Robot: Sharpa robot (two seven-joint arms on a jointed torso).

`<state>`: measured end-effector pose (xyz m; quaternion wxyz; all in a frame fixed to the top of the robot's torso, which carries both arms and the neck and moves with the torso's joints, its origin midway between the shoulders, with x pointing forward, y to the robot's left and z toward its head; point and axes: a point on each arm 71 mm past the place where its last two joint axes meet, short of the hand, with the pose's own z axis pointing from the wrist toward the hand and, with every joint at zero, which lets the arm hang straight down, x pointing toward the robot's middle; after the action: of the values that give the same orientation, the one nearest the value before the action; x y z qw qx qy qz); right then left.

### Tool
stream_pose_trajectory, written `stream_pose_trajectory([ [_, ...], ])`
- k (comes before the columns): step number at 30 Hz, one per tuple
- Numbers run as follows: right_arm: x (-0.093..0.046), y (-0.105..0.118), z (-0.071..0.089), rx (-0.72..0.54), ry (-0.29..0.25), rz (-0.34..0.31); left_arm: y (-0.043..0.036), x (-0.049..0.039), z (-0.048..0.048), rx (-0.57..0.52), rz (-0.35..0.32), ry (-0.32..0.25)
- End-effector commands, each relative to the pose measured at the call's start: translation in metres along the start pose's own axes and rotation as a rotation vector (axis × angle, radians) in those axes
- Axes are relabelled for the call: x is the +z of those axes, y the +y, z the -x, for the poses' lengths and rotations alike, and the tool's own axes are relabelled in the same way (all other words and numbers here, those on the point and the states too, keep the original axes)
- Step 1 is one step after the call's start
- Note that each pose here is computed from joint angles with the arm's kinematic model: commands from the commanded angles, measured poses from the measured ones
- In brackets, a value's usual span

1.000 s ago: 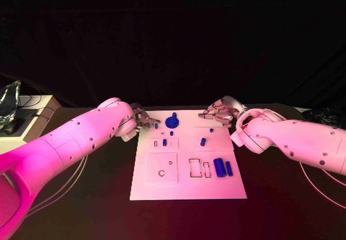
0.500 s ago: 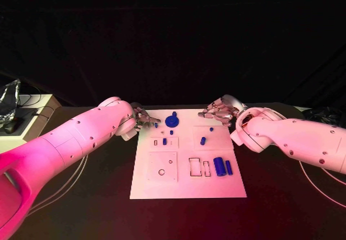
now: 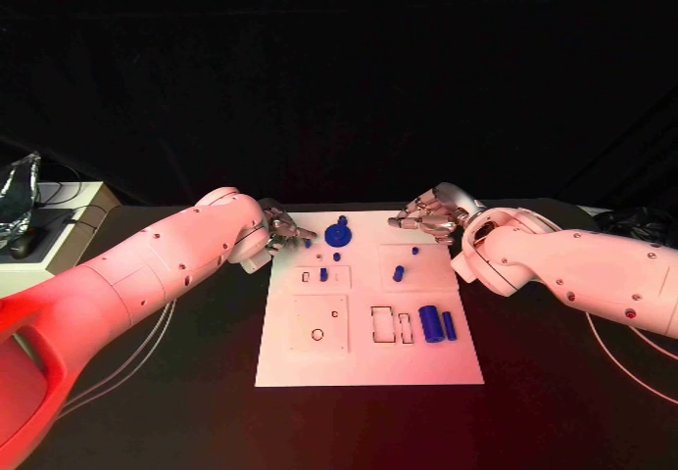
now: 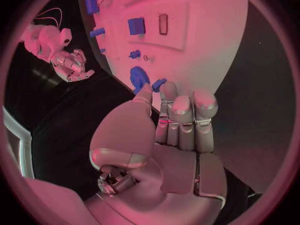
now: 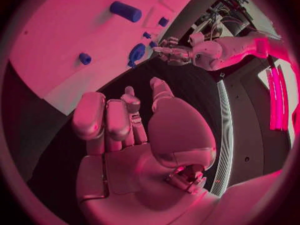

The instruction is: Assemble the parts on the task board

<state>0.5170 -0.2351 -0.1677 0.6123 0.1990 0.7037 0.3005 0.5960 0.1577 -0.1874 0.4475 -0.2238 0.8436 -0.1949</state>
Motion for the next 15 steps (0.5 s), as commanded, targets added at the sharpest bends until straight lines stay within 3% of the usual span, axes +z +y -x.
stream_pose_trajectory([
  [1, 0.0002, 0.0018, -0.0004, -0.009, 0.003, 0.016, -0.0029, 0.0001, -0.0019, -0.002, -0.02, 0.025],
  [15, 0.0006, 0.0016, -0.0002, -0.01, 0.003, 0.016, -0.0011, 0.0004, -0.0023, 0.001, -0.018, 0.04],
])
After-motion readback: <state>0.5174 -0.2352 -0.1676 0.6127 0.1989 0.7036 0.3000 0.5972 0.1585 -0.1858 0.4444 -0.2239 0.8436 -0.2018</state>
